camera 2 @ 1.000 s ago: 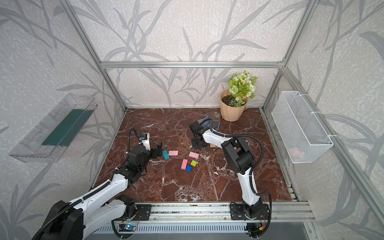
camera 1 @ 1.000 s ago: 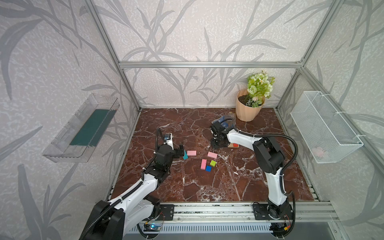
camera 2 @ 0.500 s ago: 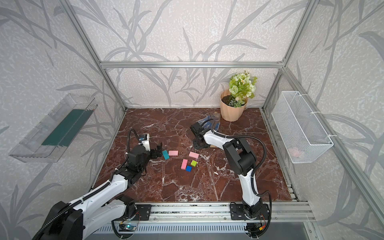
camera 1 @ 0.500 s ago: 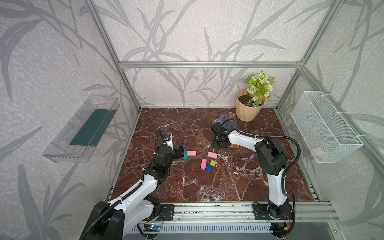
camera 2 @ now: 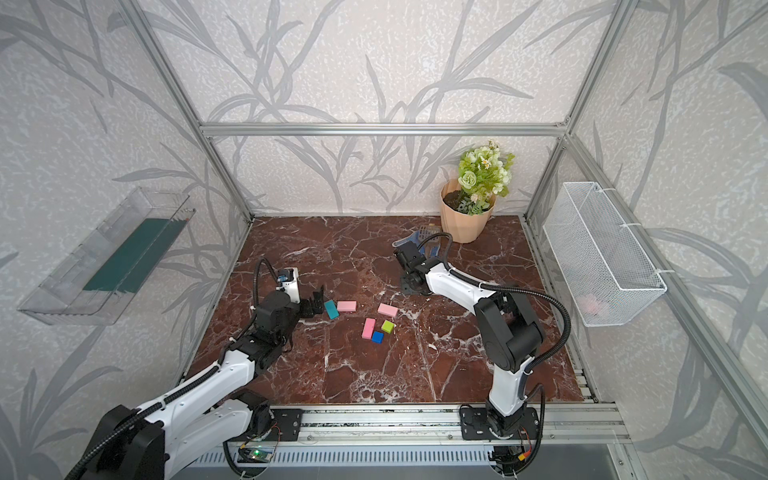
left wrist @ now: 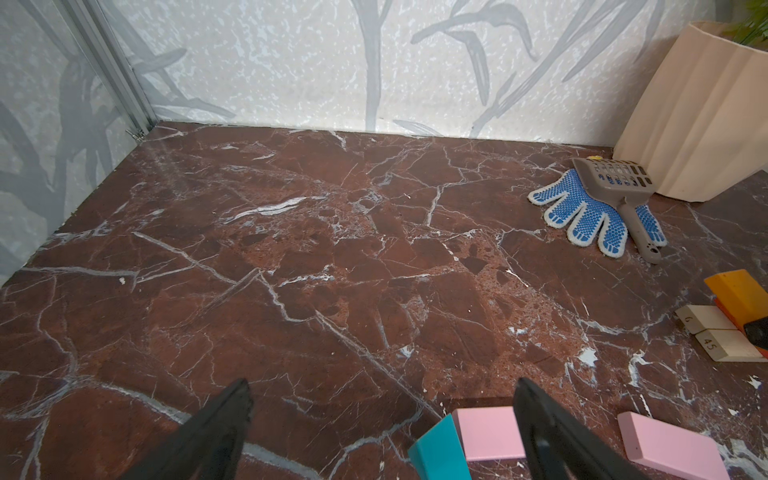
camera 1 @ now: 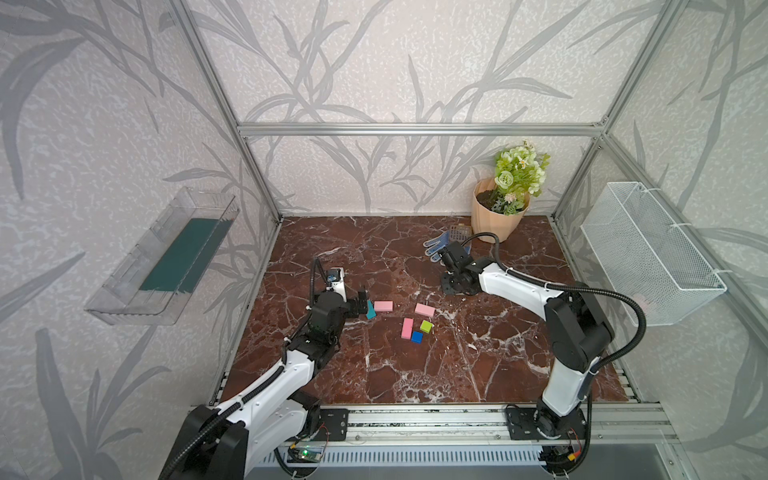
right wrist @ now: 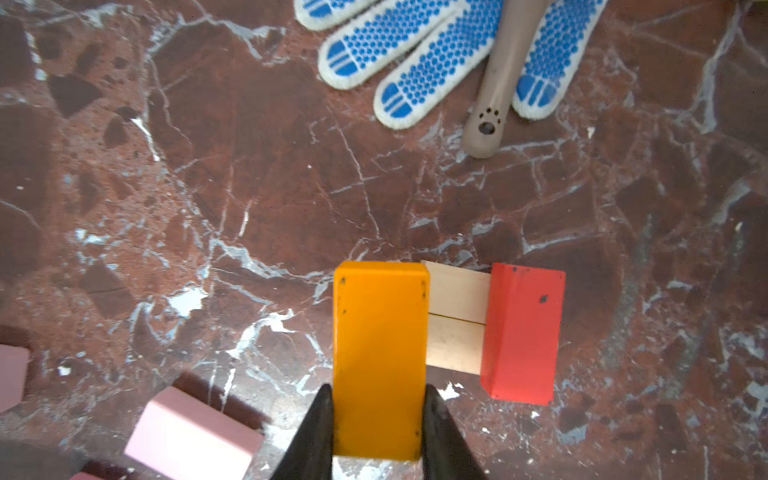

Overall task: Build the wood block tower
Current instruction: 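Carry the orange block onto the wooden blocks beside the red block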

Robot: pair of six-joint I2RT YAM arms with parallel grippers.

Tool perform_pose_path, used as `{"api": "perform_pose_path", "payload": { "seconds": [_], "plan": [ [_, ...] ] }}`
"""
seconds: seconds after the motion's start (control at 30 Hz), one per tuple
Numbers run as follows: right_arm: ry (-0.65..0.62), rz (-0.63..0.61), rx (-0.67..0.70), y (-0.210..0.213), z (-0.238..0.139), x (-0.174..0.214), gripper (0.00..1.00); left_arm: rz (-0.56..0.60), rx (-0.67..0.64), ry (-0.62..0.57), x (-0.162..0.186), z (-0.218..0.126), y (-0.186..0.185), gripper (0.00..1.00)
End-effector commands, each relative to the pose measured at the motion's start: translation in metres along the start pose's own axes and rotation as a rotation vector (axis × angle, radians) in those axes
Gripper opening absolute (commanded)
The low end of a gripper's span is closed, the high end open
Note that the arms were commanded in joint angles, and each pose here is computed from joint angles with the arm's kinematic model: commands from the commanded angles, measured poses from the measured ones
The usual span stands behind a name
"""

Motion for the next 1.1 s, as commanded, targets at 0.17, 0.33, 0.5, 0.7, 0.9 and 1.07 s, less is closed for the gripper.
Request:
{"api": "perform_pose_path", "payload": {
  "seconds": [0.17, 0.33, 0.5, 0.7, 0.9, 1.07],
  "plan": [
    [0.007, 0.042, 0.015, -0.013, 0.005, -0.003, 0.16, 0.008, -0.017, -0.019, -0.001, -0.002, 0.002, 0.99],
    [0.021, 0.046, 0.015, -0.016, 0.011, -0.004, 0.16, 0.008, -0.015, -0.018, -0.002, -0.002, 0.002, 0.99],
    [0.036, 0.051, 0.008, -0.015, 0.018, -0.003, 0.15, 0.007, -0.014, -0.017, -0.002, -0.001, 0.001, 0.99],
    [0.056, 0.054, 0.019, -0.018, 0.027, 0.001, 0.14, 0.009, -0.014, -0.015, -0.001, -0.001, 0.001, 0.99],
    [0.062, 0.058, 0.028, -0.021, 0.029, 0.004, 0.14, 0.009, -0.015, -0.016, -0.001, -0.001, 0.002, 0.99],
    [0.067, 0.064, 0.038, -0.025, 0.031, 0.005, 0.14, 0.009, -0.014, -0.018, -0.002, -0.001, 0.002, 0.99]
  ]
}}
Point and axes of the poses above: each gripper's point midway between its finger pads, its own z axis out along the fingers, its own y axis along the line the jaws close on, x = y × z, the point moved 4 cm from there along -z, back along the fingers, and after that the axes turned 3 degrees about z, right-handed, at the moved point
